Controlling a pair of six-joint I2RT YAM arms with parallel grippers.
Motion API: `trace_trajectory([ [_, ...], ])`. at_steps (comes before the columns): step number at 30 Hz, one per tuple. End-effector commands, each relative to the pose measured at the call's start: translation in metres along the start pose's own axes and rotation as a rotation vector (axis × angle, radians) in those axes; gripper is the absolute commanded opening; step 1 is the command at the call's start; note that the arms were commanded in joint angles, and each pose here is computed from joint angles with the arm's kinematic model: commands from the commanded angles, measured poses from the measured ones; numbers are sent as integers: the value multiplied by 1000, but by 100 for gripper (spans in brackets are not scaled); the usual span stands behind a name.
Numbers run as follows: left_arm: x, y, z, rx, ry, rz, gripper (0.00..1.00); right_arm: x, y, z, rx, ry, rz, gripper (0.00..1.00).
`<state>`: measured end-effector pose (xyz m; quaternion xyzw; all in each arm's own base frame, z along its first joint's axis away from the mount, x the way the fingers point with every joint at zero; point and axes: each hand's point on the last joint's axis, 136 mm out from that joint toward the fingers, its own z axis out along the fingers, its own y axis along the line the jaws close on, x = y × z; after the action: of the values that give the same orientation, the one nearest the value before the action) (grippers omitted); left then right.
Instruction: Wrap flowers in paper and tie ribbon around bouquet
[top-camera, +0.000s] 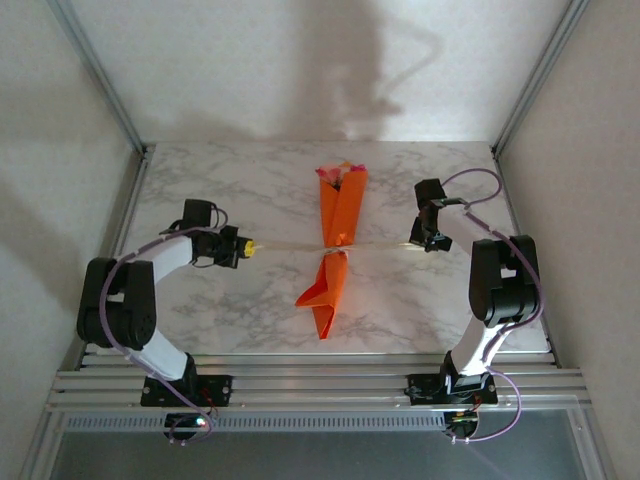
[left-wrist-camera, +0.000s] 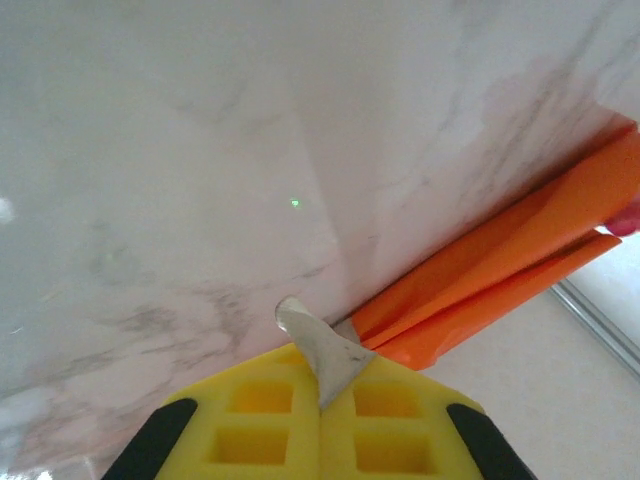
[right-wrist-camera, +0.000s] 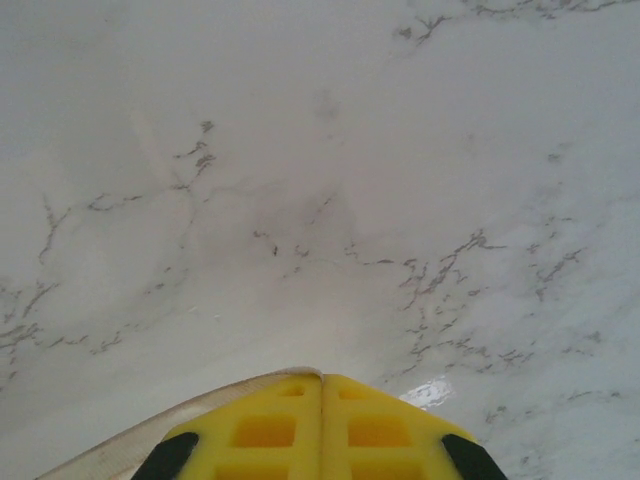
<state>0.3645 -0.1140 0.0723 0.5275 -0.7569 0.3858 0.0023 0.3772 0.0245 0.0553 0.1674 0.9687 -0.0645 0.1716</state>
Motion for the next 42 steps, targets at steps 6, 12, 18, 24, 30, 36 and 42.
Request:
trace_trajectory([
  [6, 3, -84, 20, 0, -15, 251, 87, -25, 24, -26, -113, 4, 14, 33],
  [12, 7, -120, 17, 22, -54, 359, 100, -40, 36, -51, -178, 2, 5, 52],
  [18, 5, -152, -25, 57, -223, 478, 100, -60, 29, -85, -183, -100, 24, 87],
  [24, -2, -181, -137, 118, -672, 688, 100, -84, 0, -165, -229, -477, 34, 99],
  [30, -41, -95, -231, -72, -1209, 620, 100, -46, -81, -171, 50, -643, 113, 99],
  [36, -70, -18, -215, -305, -1298, 827, 100, 10, -68, -118, -58, -708, -110, 99],
  [42, -77, 14, -202, -168, -1381, 893, 100, 36, -61, -74, -103, -691, -137, 99],
])
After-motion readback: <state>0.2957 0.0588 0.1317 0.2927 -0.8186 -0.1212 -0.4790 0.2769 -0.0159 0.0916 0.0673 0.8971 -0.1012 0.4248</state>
